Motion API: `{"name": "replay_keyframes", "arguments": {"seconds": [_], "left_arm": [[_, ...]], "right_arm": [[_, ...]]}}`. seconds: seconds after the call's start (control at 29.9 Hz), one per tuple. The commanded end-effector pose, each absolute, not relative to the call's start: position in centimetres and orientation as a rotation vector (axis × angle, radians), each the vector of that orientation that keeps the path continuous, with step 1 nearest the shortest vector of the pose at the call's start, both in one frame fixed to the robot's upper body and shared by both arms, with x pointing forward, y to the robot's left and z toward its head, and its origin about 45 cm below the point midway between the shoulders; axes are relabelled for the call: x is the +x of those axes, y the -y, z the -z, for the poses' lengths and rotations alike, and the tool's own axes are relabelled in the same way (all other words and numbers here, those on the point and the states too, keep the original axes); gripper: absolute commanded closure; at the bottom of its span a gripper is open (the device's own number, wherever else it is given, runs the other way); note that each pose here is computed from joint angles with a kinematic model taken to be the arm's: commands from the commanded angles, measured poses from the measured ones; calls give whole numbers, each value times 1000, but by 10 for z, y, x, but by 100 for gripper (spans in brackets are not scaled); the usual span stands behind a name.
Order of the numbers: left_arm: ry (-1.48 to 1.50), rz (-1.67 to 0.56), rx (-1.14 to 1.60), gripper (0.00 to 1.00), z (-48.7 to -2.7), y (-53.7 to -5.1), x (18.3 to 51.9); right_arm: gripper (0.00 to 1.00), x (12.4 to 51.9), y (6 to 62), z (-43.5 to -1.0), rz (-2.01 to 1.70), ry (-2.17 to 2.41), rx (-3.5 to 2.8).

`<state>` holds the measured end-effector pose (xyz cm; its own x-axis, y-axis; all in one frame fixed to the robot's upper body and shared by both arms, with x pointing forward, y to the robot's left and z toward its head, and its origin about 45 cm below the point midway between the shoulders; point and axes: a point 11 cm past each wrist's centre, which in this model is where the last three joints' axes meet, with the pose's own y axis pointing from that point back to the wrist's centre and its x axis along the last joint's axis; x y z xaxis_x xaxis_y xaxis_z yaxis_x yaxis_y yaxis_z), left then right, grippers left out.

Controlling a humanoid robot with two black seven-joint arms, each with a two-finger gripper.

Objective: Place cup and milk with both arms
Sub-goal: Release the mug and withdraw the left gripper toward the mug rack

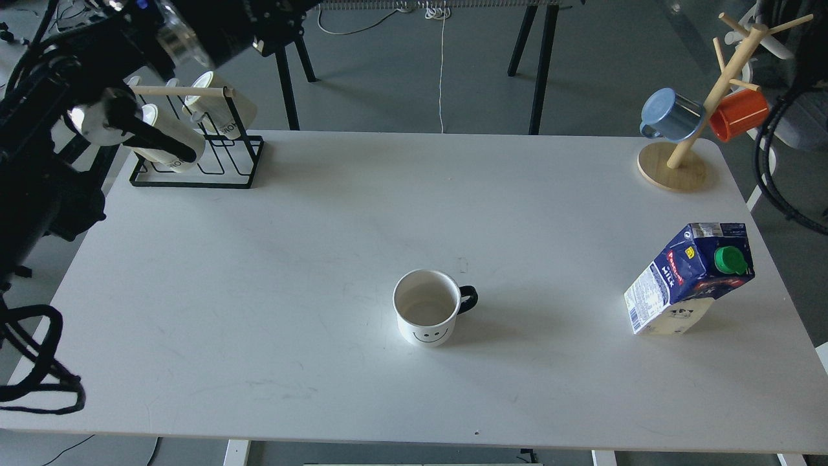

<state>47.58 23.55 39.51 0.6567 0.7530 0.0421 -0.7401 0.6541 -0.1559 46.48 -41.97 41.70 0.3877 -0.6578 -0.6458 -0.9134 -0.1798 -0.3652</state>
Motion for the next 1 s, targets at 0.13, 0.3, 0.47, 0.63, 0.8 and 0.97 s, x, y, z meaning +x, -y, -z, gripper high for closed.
{"name": "replay_keyframes", "arguments": {"seconds": [0.13, 0.3, 0.47, 0.63, 0.8, 0.97], "left_arm": [[-198, -952, -426, 2, -382, -265, 498], [-231, -946, -477, 1, -387, -267, 499], [-228, -942, -482, 1, -390, -266, 499], [-215, -956, -475, 1, -393, -275, 499], [-210, -966, -463, 1, -393, -280, 498], [-208, -964, -442, 1, -391, -279, 498]], "right_arm": [[0, 405, 472, -350, -620, -1442, -1766], [0, 373, 500, -348, -623, -1459, -1683], [0, 336, 524, -301, -743, -1557, -1555], [1, 290, 536, -246, -898, -1651, -1414], [2, 234, 542, -192, -1046, -1768, -1280], [1, 173, 520, -151, -1225, -1832, -1195]]}}
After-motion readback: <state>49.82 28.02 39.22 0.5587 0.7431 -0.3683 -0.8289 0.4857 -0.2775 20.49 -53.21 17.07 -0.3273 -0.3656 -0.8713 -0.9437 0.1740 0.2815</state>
